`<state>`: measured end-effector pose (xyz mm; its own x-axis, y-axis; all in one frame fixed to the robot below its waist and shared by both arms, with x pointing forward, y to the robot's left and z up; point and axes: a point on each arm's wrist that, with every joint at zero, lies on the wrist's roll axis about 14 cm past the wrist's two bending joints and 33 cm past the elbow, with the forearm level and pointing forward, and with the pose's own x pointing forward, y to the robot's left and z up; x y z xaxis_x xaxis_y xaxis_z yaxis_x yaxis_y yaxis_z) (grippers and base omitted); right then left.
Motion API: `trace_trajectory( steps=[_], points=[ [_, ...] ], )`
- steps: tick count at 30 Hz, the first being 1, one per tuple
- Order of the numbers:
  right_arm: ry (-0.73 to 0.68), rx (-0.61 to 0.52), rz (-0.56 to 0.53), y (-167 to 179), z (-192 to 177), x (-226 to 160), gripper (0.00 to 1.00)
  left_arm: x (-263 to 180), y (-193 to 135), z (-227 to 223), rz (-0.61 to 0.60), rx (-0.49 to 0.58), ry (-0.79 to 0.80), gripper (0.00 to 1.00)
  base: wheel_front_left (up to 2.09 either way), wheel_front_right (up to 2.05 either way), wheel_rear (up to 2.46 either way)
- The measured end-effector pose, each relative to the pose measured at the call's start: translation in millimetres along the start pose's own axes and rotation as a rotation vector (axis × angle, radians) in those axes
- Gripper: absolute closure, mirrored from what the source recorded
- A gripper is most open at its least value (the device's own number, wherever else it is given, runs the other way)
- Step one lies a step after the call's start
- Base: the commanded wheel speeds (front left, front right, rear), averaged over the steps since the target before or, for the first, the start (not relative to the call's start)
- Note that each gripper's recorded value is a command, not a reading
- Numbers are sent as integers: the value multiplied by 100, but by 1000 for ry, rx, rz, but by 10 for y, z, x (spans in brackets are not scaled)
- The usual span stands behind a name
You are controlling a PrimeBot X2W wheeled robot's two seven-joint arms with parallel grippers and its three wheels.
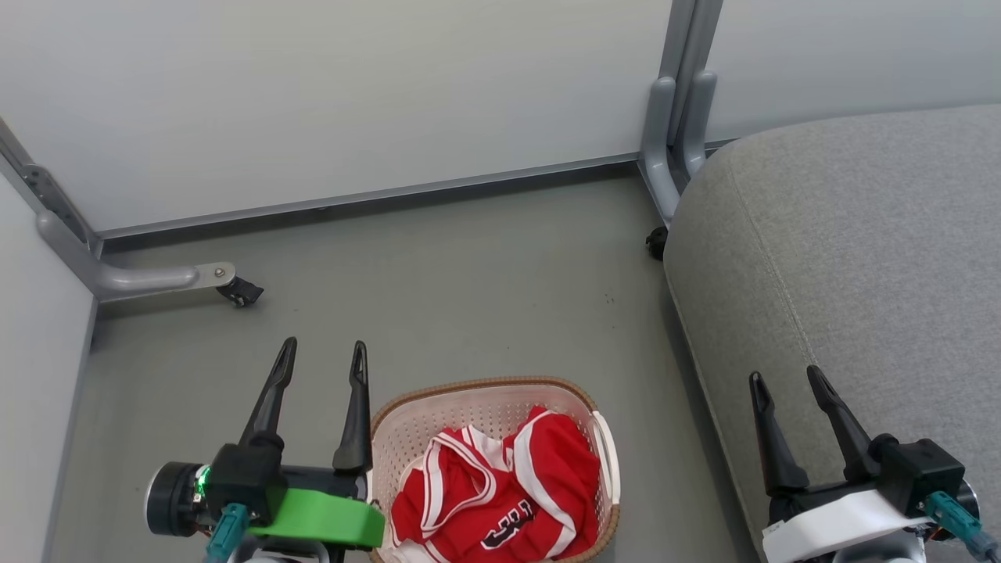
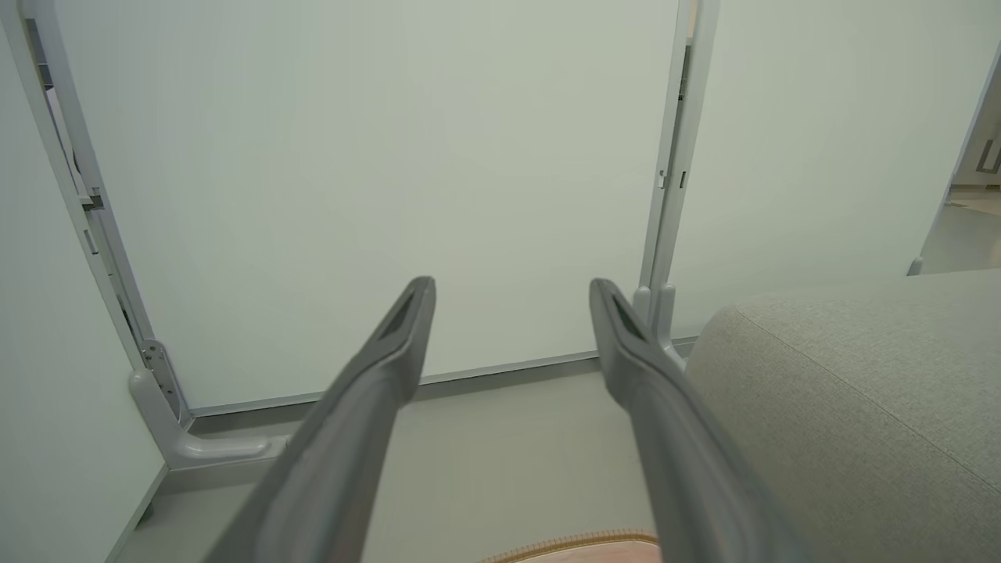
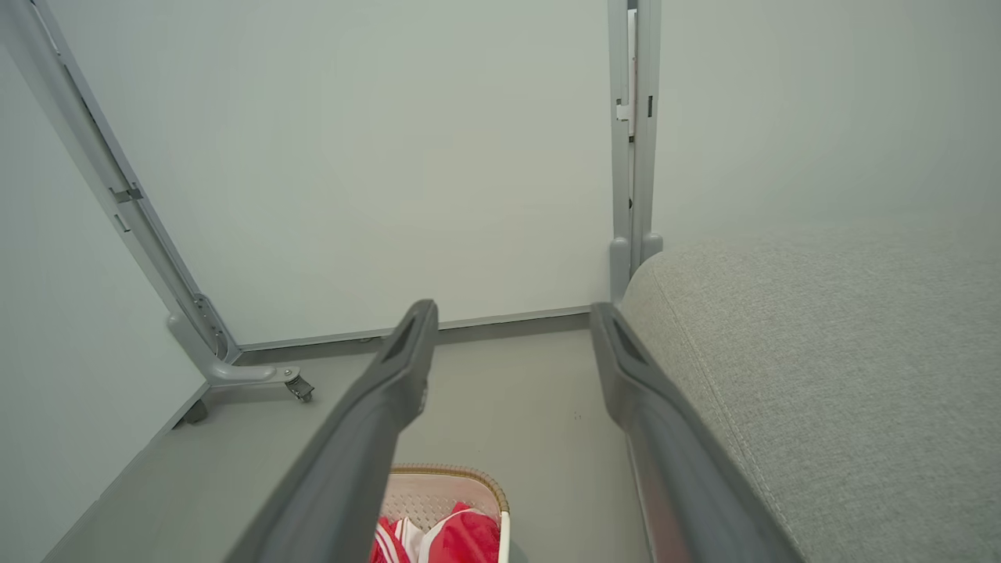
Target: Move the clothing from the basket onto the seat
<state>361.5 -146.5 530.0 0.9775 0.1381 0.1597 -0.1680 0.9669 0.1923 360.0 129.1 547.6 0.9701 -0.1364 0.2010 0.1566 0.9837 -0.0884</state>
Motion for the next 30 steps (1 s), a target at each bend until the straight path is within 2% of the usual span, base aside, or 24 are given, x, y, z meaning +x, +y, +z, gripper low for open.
trace_trajectory(
  steps=[10, 30],
  points=[
    [-9, -58, 23, 47, 15, -10, 0, -7, -51, 29, -20, 56, -17, 0, 0, 0, 0],
    [2, -55, 19, 34, -21, -14, 0, -43, -21, -148, -9, 25, 39, 0, 0, 0, 0]
  ],
)
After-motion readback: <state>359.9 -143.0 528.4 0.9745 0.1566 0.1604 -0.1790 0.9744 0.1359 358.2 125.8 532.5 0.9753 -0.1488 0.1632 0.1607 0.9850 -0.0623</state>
